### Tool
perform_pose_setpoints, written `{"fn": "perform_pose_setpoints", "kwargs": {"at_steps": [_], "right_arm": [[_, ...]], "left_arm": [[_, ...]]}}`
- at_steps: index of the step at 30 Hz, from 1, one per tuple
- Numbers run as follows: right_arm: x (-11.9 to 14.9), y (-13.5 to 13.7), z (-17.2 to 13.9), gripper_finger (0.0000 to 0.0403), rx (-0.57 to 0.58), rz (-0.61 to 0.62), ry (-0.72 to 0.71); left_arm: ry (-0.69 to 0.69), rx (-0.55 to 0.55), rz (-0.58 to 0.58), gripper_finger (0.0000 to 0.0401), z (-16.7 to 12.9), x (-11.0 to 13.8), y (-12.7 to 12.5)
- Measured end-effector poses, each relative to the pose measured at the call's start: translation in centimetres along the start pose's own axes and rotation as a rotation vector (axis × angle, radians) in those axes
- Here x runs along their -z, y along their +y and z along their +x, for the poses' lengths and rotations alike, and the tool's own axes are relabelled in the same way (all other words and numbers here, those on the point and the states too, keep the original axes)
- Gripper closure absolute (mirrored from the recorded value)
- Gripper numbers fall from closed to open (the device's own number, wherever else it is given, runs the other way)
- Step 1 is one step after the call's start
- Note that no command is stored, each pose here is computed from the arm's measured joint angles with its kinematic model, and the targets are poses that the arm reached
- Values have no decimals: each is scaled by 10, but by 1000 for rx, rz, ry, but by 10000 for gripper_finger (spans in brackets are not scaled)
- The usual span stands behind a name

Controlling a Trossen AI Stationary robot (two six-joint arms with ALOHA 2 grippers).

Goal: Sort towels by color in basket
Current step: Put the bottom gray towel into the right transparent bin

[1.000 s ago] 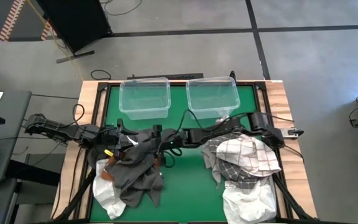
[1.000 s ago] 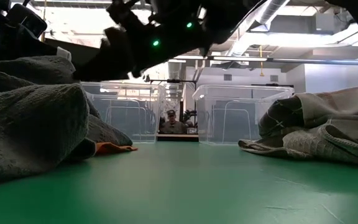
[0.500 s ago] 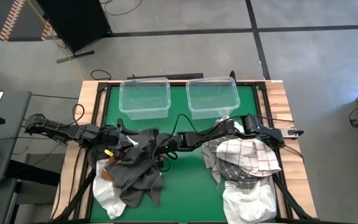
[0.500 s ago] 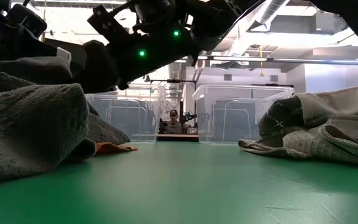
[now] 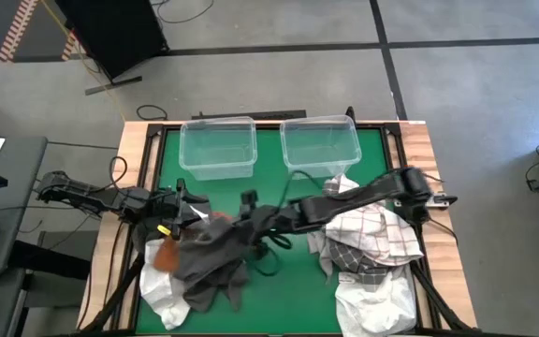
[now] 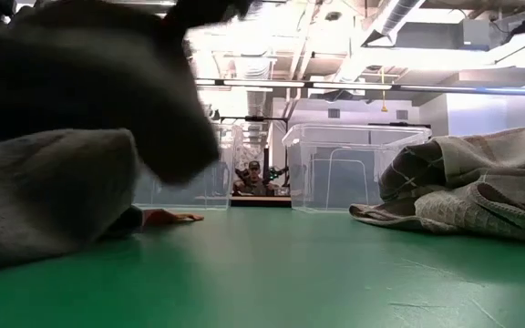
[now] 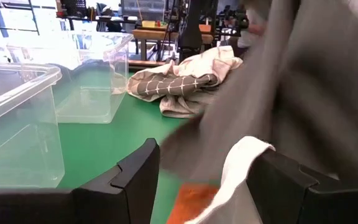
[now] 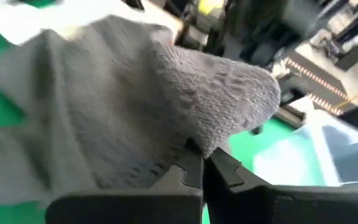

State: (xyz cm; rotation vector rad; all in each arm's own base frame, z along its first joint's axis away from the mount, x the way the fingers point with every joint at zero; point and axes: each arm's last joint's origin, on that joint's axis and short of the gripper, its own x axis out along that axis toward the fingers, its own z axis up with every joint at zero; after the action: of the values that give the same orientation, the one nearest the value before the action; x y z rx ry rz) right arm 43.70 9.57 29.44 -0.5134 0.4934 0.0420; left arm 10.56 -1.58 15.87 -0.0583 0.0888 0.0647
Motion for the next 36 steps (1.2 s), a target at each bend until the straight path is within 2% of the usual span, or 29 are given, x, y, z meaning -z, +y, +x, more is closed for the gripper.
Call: {"fn": "perform_pose_setpoints", "kwargs": {"at_steps": [4,9,13,15,17,20,26,29,31,33,36], "right_arm": [[-25,-9,-66,384,-2,-20,-21],[-34,-20,-143,384,191,-88,70],[-30,-33,-182,384,323,-88,127],[-28,-35,-187,384,318,-80,140],[-26,-32,-184,384,225,-64,130],[-24,-21,-162,383,17,-48,115],[-6,17,-101,376,-222,-88,242],[6,34,-70,367,-307,-55,297],[18,45,-49,351,-324,-50,363],[30,52,-30,325,-328,-42,426],[45,60,-8,264,-326,-22,487]], "left_arm": [[0,0,0,187,0,0,0],[0,0,0,187,0,0,0],[0,-1,0,187,0,0,0],[0,0,0,187,0,0,0],[0,0,0,187,0,0,0],[0,0,0,187,0,0,0],[0,0,0,187,0,0,0],[1,0,0,187,0,0,0],[0,0,0,187,0,0,0],[0,0,0,187,0,0,0],[0,0,0,187,0,0,0]]}}
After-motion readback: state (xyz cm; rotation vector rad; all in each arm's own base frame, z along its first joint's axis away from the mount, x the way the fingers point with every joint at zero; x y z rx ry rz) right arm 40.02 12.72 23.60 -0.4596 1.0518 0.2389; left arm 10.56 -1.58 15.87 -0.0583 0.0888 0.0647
